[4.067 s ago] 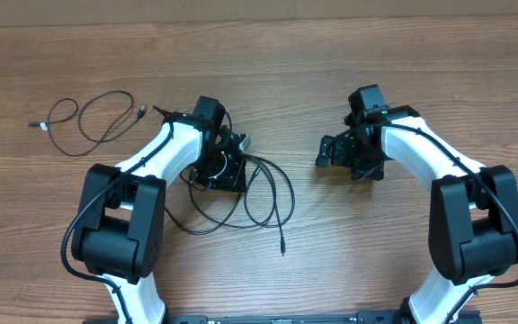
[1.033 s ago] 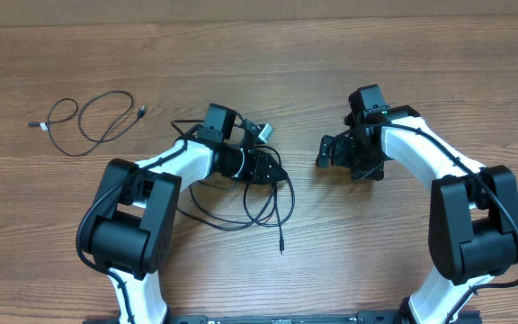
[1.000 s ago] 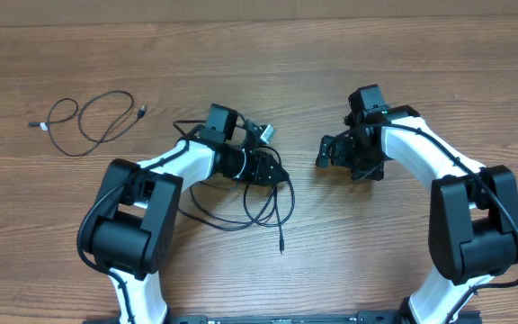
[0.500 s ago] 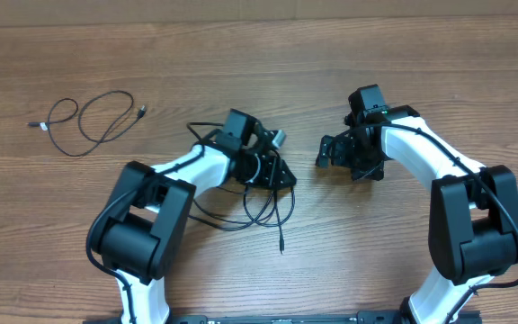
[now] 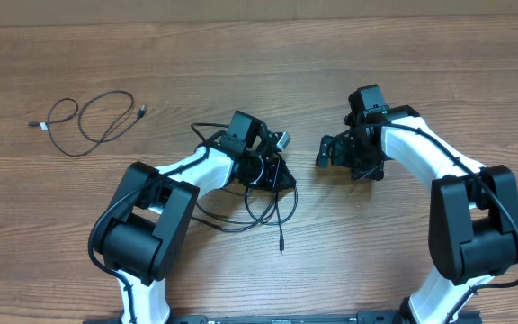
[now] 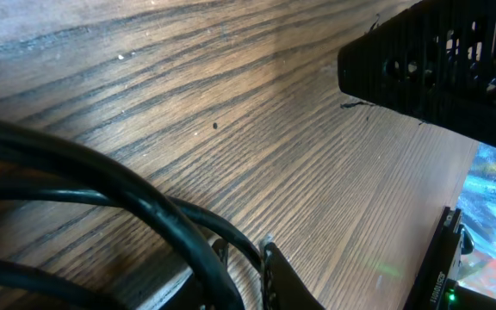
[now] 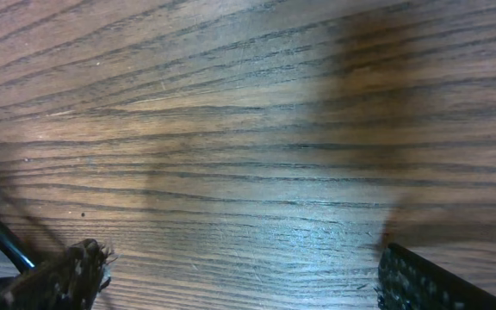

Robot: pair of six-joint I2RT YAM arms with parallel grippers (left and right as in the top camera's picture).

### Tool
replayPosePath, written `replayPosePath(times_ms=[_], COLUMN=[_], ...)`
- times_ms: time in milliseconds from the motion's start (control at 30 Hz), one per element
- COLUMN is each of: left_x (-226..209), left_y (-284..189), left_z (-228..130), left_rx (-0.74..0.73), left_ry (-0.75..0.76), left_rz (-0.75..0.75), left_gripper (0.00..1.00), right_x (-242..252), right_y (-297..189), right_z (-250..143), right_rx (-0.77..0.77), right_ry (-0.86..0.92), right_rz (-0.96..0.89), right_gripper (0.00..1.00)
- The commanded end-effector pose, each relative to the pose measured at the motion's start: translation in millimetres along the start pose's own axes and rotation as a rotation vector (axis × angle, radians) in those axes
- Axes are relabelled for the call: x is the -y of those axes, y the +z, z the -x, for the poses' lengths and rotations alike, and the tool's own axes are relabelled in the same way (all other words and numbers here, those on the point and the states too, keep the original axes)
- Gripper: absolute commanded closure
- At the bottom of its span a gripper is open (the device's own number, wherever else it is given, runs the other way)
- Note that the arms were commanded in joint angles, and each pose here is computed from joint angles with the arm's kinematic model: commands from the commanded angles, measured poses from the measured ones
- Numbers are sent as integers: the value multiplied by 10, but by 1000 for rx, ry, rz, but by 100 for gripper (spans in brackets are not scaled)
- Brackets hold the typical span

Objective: Untangle cables

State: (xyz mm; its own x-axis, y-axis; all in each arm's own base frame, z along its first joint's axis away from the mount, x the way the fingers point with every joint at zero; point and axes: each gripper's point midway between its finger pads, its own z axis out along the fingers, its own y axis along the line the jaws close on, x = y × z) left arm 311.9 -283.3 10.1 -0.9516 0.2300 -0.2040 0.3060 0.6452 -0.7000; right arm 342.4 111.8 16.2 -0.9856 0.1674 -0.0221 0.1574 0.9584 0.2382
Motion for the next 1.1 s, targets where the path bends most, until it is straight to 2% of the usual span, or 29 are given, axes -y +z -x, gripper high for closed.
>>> replayPosePath(times_ms=[0, 300, 400, 433, 567, 800, 900, 967, 1067], left_x=[-77, -81, -94, -94, -163, -222, -143, -19, 99], left_y=[26, 26, 24, 25, 22, 0, -39, -99, -250], left_z=[-30, -44, -91, -89, -63, -34, -54, -30, 80], left_rx=[-7, -11, -29, -28, -14, 0, -17, -16, 29], left_ry=[-16, -22, -38, -37, -34, -35, -53, -12, 25], left_rz=[11, 12, 18, 18, 58, 81, 12, -56, -68], left_gripper=[84, 86, 76, 77, 96, 96, 96, 96, 96], right_x=[-16, -16, -16, -16, -16, -16, -16, -16, -16], right_y=[-46, -46, -46, -46, -46, -46, -46, -46, -46], right_z=[57, 57, 57, 57, 57, 57, 57, 57, 57], right_rx=[22, 22, 22, 22, 22, 22, 22, 22, 22], right_ry=[1, 1, 1, 1, 1, 1, 1, 1, 1], right_rz=[1, 1, 1, 1, 1, 1, 1, 1, 1], right_gripper=[0, 0, 0, 0, 0, 0, 0, 0, 0])
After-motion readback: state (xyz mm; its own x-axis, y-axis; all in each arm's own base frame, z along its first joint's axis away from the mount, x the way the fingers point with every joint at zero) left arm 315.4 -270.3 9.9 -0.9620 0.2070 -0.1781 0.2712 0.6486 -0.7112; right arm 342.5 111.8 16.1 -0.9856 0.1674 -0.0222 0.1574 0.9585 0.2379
